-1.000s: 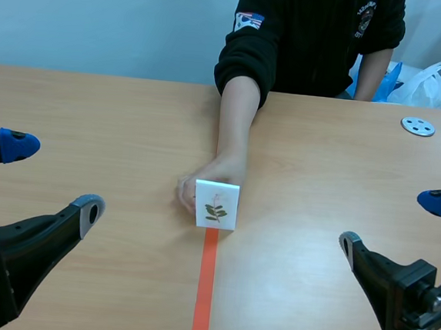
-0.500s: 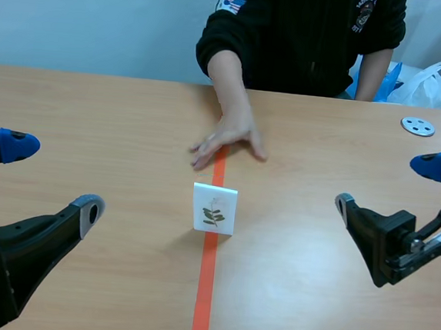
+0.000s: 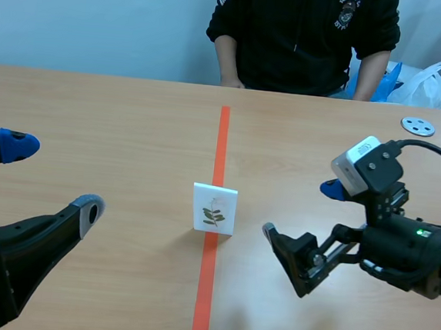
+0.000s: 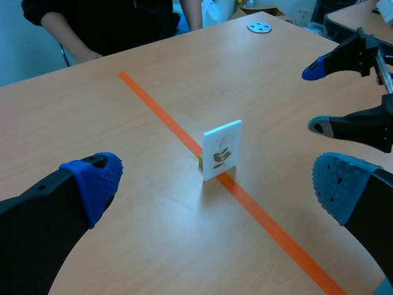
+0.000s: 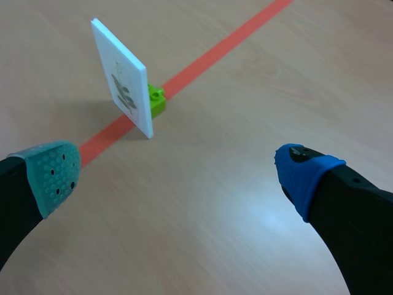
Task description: Sort the leaf by its shape. The table is split by an orange tape line. A compound leaf with several leaflets goes to the left side, a simple leaf with one blade goes to the right side. Return to the home posture when a red brick is placed on the table.
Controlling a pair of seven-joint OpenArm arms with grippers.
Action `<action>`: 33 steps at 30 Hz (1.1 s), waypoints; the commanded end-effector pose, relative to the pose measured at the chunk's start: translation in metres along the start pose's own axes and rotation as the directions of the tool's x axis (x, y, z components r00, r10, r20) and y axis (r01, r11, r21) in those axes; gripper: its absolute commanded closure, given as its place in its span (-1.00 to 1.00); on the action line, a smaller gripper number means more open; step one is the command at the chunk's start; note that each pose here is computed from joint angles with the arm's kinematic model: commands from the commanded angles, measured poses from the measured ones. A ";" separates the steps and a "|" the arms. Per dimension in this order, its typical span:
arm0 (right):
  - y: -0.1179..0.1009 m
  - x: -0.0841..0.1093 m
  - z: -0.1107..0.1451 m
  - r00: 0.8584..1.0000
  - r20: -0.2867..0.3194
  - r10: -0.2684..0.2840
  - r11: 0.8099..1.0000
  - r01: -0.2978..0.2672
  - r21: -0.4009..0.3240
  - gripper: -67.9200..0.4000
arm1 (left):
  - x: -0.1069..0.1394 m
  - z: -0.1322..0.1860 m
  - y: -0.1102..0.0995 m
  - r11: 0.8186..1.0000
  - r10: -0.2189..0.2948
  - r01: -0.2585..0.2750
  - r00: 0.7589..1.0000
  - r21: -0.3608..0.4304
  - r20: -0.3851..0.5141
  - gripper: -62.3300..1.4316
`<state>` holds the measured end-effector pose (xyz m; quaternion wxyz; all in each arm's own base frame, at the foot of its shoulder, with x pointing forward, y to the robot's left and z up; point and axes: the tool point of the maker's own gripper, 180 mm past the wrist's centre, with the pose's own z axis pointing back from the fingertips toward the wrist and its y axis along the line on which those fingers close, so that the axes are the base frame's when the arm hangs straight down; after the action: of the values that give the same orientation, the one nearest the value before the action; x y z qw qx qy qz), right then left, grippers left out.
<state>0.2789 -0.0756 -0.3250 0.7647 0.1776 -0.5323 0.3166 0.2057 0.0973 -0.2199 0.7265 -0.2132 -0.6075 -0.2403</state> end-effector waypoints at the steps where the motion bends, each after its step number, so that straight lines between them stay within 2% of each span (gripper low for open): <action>1: -0.001 0.012 -0.010 0.999 0.044 0.014 1.000 -0.014 -0.001 -1.00 | 0.005 -0.001 -0.003 1.000 0.012 -0.012 1.000 -0.005 0.026 -1.00; 6: 0.012 0.006 -0.042 0.999 0.045 0.017 0.999 -0.019 0.040 -1.00 | 0.005 -0.001 -0.003 1.000 0.012 -0.012 1.000 -0.005 0.026 -1.00; 13: 0.031 0.010 -0.080 0.998 0.062 0.031 0.995 -0.037 0.096 -1.00 | 0.005 -0.001 -0.003 1.000 0.012 -0.012 1.000 -0.005 0.026 -1.00; 19: 0.046 0.004 -0.103 0.998 0.038 0.052 0.990 -0.056 0.127 -0.97 | 0.005 -0.001 -0.003 1.000 0.012 -0.012 1.000 -0.005 0.026 -1.00; 26: 0.049 0.003 -0.109 0.995 0.045 0.089 0.989 -0.093 0.117 -0.22 | 0.005 -0.001 -0.003 1.000 0.012 -0.012 1.000 -0.005 0.026 -1.00; 30: 0.049 0.002 -0.109 0.995 0.045 0.089 0.989 -0.093 0.118 0.21 | 0.005 -0.001 -0.003 1.000 0.012 -0.012 1.000 -0.005 0.026 -1.00; 33: 0.049 0.002 -0.109 0.995 0.045 0.089 0.989 -0.093 0.118 0.43 | 0.005 -0.001 -0.003 1.000 0.012 -0.012 1.000 -0.005 0.026 -1.00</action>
<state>0.3137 0.0259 -0.3822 0.7420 0.2038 -0.5144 0.3786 0.2057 0.0973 -0.2198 0.7265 -0.2134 -0.6075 -0.2402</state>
